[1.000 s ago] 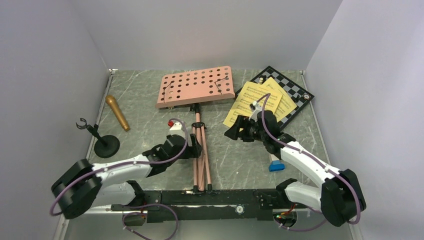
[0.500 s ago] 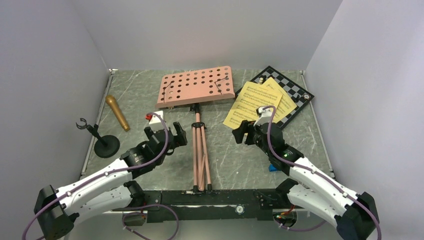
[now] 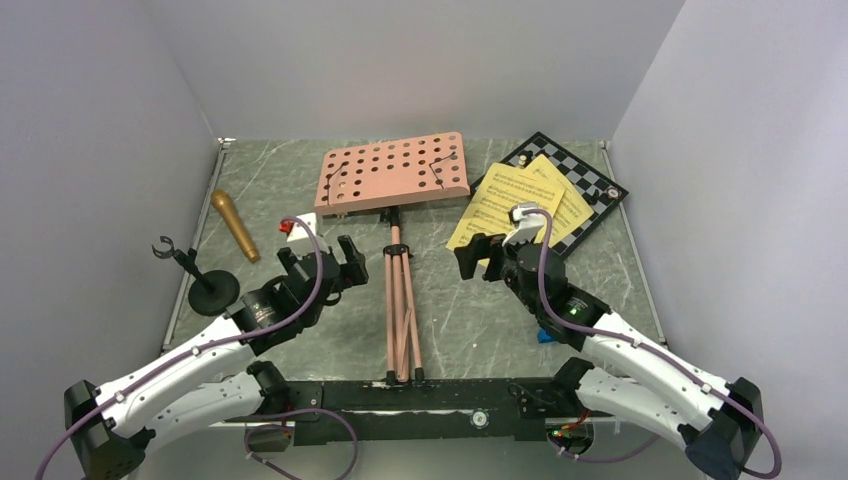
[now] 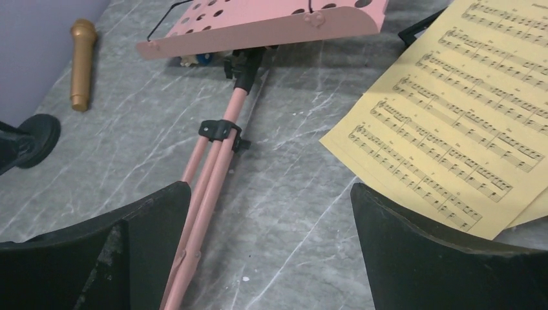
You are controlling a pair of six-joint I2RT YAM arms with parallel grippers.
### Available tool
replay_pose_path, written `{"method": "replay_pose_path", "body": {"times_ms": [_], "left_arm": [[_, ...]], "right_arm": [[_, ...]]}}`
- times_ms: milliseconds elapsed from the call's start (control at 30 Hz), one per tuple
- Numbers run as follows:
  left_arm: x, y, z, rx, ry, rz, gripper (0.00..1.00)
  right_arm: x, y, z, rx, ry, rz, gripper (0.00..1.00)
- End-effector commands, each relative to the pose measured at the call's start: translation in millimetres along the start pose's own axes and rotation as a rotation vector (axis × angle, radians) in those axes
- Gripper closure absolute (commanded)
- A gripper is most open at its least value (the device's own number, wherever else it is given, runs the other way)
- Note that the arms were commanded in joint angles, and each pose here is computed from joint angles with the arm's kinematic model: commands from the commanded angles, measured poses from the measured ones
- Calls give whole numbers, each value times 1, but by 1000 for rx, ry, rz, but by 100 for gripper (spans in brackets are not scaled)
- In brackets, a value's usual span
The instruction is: Pack up the instrument practice props
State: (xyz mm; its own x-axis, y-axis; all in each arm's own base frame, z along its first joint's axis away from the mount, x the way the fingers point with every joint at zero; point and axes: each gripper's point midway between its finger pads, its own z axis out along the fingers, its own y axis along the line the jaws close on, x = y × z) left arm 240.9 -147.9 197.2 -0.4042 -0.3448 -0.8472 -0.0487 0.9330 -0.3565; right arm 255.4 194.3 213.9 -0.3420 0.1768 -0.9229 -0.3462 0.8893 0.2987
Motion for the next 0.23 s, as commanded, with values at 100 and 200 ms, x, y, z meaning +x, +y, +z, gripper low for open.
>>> {"method": "replay_pose_path", "body": {"times_ms": [100, 200], "left_arm": [[-12, 4, -8, 10, -27, 94, 1], [-9, 6, -10, 12, -11, 120, 1]], "right_arm": [[-12, -3, 2, 78, 27, -24, 0], [-22, -1, -2, 73, 4, -10, 0]]}}
